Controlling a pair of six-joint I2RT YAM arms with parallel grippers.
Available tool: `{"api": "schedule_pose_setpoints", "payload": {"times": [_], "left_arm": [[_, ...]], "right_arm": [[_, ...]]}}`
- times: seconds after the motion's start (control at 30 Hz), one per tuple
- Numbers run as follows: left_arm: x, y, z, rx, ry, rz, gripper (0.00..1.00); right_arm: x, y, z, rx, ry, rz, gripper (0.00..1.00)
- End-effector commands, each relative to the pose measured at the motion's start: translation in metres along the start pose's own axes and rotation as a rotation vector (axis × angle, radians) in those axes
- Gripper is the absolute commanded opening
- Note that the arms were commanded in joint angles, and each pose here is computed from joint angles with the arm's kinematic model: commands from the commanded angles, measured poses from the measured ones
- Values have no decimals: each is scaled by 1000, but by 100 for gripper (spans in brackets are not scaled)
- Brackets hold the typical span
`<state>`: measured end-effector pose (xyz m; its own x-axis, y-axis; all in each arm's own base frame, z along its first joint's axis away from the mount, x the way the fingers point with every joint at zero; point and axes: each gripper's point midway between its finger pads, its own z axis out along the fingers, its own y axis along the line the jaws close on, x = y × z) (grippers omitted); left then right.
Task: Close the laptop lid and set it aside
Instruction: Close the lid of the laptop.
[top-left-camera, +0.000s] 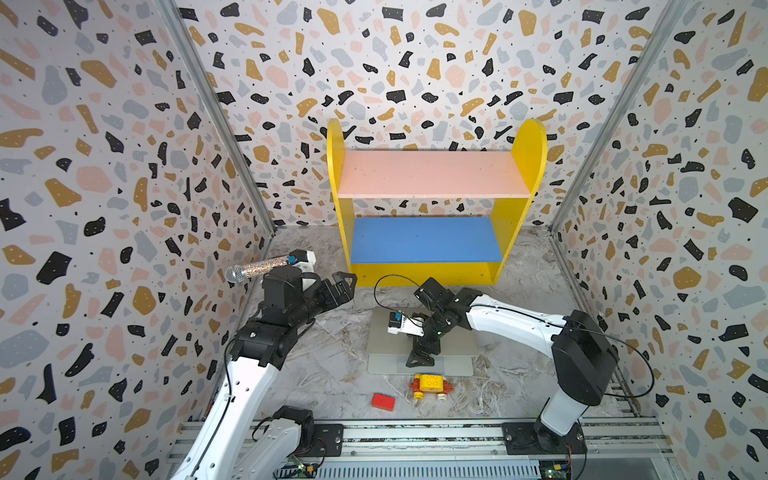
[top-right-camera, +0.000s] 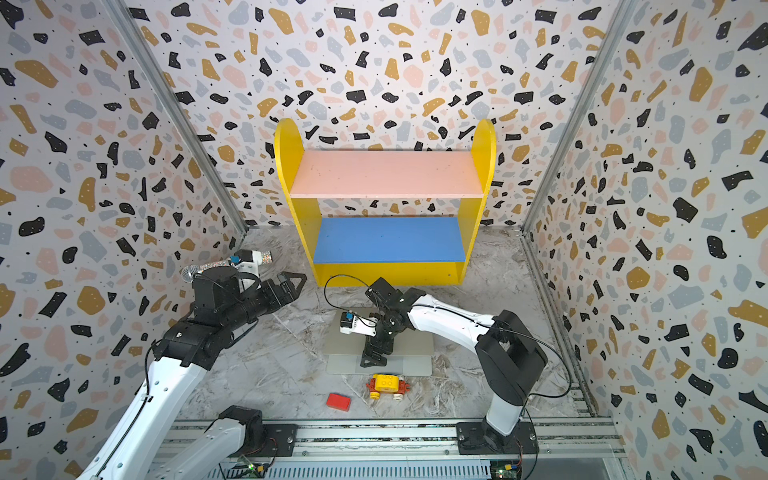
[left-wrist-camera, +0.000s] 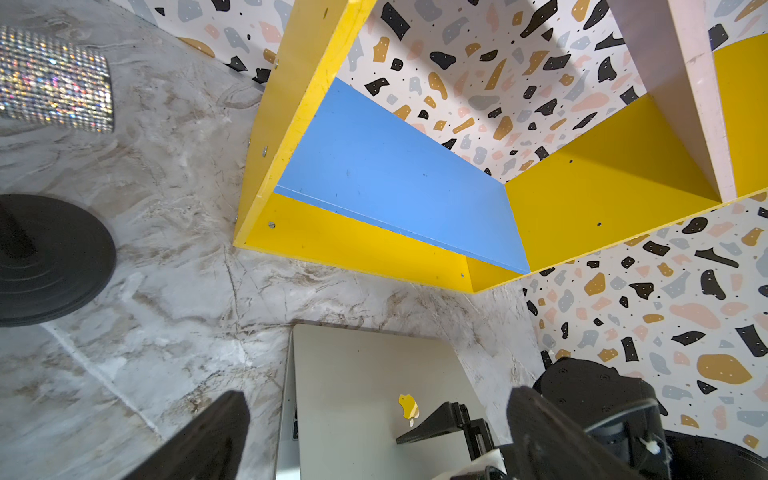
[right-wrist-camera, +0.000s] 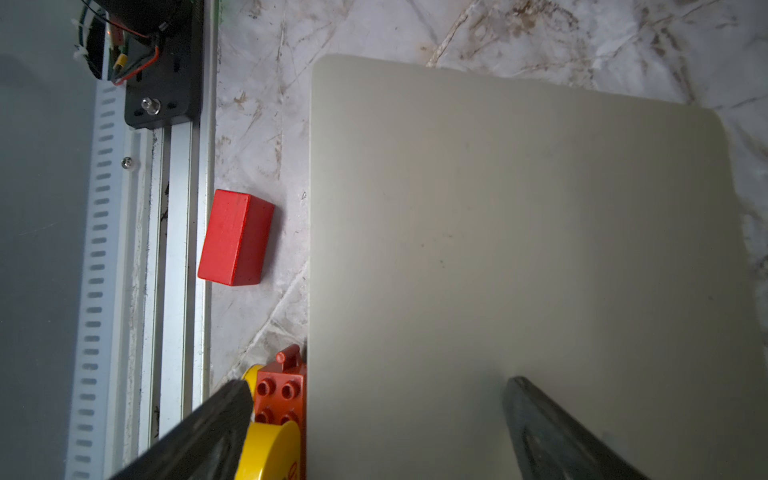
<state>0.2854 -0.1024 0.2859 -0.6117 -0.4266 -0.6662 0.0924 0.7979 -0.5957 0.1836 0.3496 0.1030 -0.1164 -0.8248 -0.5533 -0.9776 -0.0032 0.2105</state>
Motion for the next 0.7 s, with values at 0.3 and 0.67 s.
{"api": "schedule_pose_setpoints", "payload": {"times": [0.3,0.67], "left_arm": [[-3,-2,-1,15,-24,12,100],[-3,-1,-1,14,-21,11,100]], "right_arm": [[23,12,11,-61,102,70,100],[25,11,14,-64,115,78,100]]}}
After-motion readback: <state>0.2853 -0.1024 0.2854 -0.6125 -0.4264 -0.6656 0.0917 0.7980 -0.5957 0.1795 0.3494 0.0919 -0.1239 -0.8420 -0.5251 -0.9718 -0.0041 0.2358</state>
